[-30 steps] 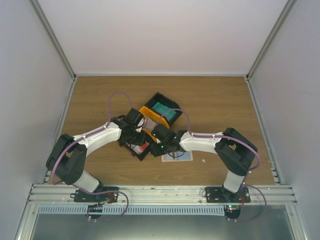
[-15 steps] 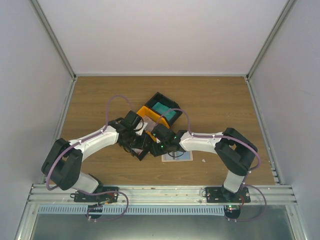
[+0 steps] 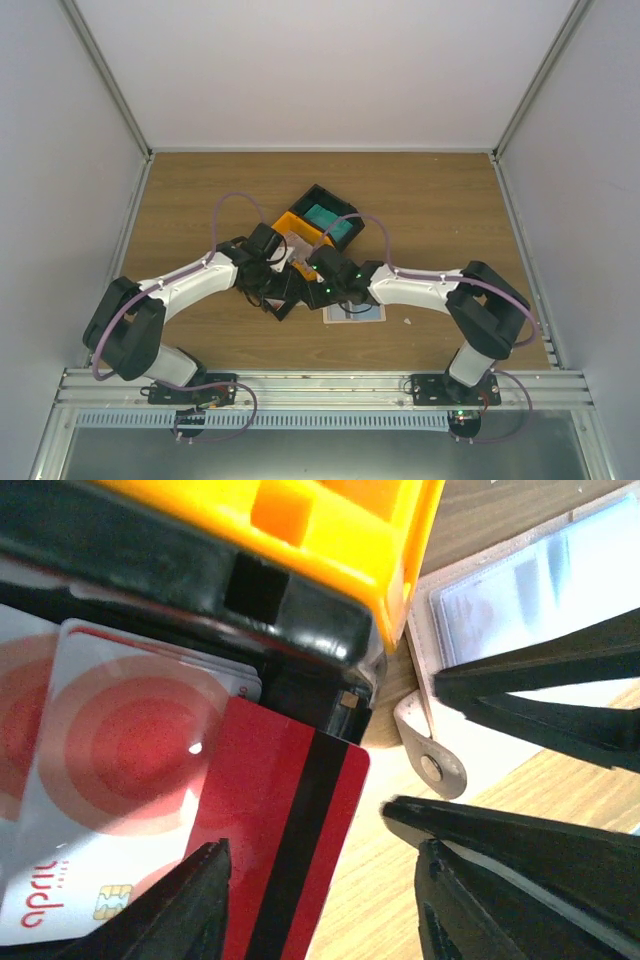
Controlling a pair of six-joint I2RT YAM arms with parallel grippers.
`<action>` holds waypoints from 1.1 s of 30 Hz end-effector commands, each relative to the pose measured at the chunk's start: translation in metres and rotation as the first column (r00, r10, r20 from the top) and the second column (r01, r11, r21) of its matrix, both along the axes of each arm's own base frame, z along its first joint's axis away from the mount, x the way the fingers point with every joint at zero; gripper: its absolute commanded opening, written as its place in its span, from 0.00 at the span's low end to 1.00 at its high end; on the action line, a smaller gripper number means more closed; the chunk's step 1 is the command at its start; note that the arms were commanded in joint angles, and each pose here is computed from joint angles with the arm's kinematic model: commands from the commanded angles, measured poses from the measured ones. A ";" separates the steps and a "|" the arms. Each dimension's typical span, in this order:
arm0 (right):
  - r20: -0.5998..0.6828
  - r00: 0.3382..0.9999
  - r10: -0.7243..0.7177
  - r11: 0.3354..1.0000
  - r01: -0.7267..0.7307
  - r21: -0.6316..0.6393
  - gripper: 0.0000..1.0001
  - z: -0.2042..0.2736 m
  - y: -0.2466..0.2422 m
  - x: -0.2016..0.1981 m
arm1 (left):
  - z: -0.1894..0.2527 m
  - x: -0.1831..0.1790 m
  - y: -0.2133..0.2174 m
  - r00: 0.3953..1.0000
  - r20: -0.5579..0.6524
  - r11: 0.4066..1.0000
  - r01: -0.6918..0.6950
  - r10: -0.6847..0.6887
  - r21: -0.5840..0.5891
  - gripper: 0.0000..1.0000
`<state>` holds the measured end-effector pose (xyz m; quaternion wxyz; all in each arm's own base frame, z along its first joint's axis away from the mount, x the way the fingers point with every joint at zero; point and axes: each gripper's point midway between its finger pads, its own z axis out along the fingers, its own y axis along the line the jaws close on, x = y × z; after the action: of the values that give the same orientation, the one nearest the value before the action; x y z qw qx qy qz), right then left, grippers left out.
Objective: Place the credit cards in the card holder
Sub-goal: Pick up the credit card from the storage box.
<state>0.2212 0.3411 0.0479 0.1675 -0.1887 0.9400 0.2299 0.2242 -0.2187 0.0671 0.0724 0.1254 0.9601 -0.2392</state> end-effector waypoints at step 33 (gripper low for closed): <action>0.146 0.966 -0.213 0.975 0.201 0.093 0.55 0.057 -0.064 0.027 | 0.026 0.020 0.007 0.980 0.197 0.975 -0.033 -0.011 0.220 0.00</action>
<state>0.2453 0.2782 0.0967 0.2609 -0.1013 0.9361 0.2130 0.2318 -0.2121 0.0709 0.1106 0.1565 0.9738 -0.1226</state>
